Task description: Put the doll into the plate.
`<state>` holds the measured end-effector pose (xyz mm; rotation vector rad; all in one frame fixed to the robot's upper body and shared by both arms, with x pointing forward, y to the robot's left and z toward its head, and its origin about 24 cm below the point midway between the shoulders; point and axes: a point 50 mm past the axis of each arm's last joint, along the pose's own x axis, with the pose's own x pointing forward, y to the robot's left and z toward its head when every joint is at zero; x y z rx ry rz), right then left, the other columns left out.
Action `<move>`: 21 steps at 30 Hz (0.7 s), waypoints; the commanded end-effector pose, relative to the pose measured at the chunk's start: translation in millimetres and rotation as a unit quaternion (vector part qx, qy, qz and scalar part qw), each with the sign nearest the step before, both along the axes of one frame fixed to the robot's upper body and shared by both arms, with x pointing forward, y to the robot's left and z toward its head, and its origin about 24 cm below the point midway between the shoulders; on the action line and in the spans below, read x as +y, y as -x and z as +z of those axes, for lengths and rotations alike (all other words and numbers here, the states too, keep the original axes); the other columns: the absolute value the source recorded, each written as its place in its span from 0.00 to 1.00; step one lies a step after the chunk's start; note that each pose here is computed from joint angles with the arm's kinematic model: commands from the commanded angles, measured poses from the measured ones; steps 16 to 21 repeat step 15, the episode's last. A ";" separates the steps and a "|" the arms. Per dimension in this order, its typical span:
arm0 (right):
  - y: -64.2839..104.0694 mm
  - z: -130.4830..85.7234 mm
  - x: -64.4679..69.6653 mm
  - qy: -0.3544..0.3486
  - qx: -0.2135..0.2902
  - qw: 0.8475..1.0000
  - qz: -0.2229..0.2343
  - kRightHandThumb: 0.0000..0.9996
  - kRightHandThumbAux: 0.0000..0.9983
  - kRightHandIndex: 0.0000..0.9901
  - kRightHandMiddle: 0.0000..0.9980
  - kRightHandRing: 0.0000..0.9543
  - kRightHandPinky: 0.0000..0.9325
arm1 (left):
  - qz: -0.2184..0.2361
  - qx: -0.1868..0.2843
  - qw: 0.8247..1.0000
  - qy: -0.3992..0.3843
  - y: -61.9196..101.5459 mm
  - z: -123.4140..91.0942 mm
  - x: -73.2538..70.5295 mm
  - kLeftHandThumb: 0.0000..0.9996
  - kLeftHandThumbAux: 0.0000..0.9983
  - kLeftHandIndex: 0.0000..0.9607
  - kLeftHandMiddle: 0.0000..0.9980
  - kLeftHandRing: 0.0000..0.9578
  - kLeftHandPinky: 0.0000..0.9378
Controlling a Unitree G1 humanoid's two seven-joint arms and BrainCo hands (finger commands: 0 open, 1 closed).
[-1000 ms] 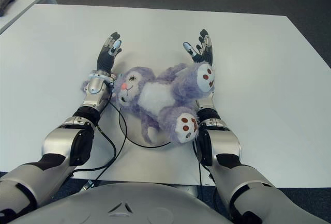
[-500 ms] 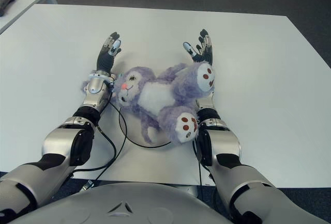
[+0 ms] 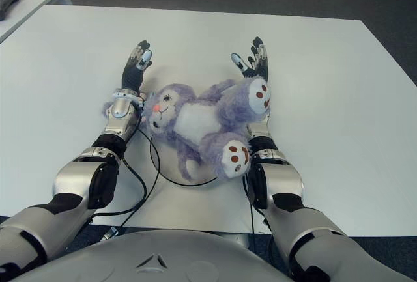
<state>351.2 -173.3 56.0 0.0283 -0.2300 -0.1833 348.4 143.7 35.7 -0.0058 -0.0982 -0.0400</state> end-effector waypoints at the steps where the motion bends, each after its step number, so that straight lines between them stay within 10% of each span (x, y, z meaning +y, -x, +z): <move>1: 122.0 -148.4 -14.3 -0.038 0.300 0.951 -0.068 0.00 0.63 0.03 0.03 0.02 0.02 | 0.038 0.268 0.963 -0.018 107.0 -128.7 13.1 0.00 0.38 0.00 0.01 0.00 0.00; 21: 121.7 -148.1 -13.9 -0.029 0.302 0.950 -0.080 0.00 0.72 0.03 0.03 0.03 0.05 | 0.038 0.263 0.964 -0.017 106.8 -128.0 13.0 0.00 0.40 0.00 0.01 0.00 0.00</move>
